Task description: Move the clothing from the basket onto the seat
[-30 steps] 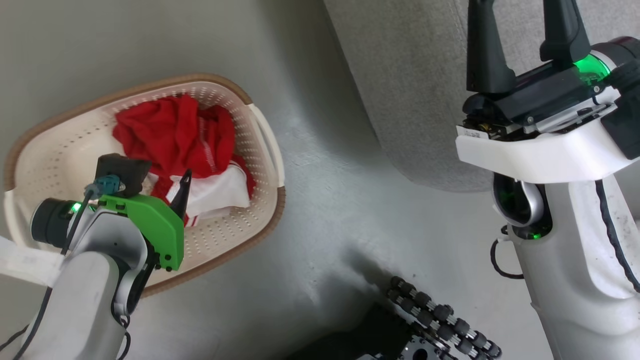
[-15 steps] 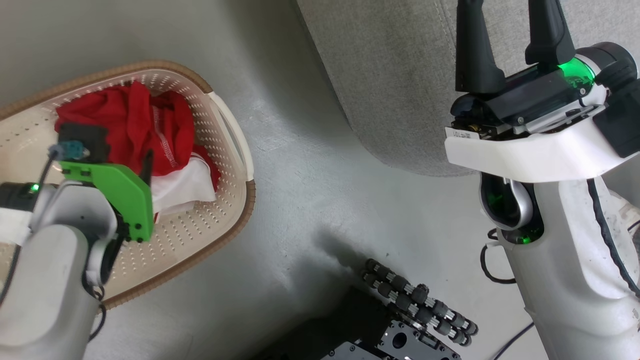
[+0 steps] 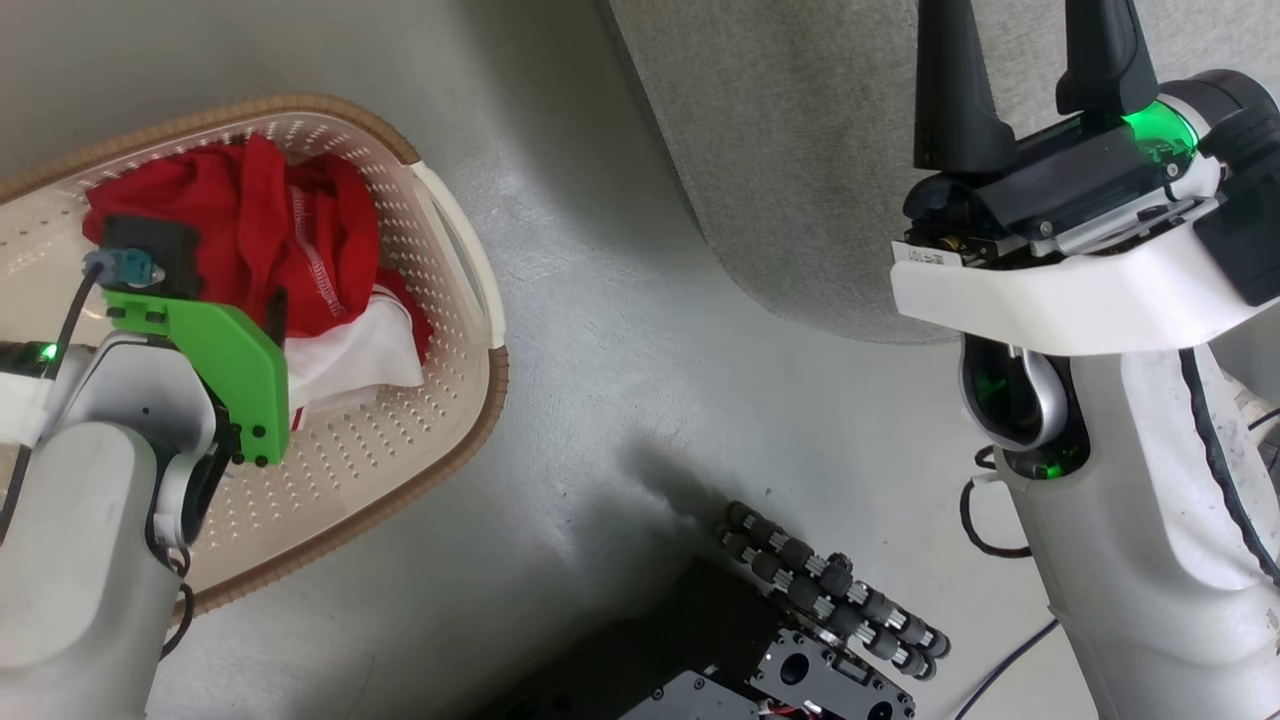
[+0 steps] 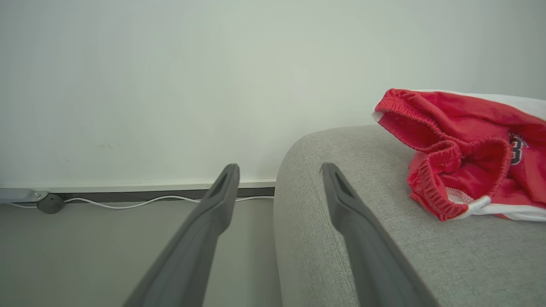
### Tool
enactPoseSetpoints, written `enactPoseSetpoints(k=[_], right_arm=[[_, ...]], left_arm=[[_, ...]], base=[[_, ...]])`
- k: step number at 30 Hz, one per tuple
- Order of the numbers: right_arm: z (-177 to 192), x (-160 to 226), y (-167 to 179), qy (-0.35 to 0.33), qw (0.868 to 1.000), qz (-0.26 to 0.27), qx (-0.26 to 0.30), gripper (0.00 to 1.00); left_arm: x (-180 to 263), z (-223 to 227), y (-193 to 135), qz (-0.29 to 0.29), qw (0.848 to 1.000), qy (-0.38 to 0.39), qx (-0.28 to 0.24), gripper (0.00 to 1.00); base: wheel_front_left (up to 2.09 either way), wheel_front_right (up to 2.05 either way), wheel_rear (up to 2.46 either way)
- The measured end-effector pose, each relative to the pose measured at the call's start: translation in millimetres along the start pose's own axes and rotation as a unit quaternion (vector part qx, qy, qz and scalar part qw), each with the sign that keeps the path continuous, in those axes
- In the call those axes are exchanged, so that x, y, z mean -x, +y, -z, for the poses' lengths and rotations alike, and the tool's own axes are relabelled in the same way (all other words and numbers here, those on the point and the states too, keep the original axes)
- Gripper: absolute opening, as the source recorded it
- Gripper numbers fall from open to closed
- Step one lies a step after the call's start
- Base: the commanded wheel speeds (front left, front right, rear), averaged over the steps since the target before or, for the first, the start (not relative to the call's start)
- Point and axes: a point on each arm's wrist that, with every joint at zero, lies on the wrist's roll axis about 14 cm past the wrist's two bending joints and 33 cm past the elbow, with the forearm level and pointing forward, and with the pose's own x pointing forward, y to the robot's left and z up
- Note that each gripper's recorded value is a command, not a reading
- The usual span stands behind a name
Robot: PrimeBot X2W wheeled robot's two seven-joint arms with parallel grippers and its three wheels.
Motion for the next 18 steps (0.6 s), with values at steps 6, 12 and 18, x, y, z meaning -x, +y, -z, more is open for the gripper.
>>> enactPoseSetpoints(k=[6, 12, 18], right_arm=[[9.0, -0.9, 1.1, 0.009, 1.000, -0.001, 0.000, 1.00], [12.7, -0.9, -0.1, 0.013, 1.000, 0.003, 0.001, 1.00], [11.2, -4.8, 1.5, 0.009, 1.000, -0.001, 0.003, 1.00]], left_arm=[[-5.3, 7.6, -1.5, 0.008, 1.000, 0.011, 0.004, 1.00], [-8.5, 12.5, -5.5, 0.017, 1.000, 0.015, 0.007, 0.65], [-9.5, 5.1, -14.7, 0.039, 0.999, -0.009, 0.011, 0.00]], base=[[0.00, 0.00, 0.00], [0.00, 0.00, 0.00], [0.00, 0.00, 0.00]])
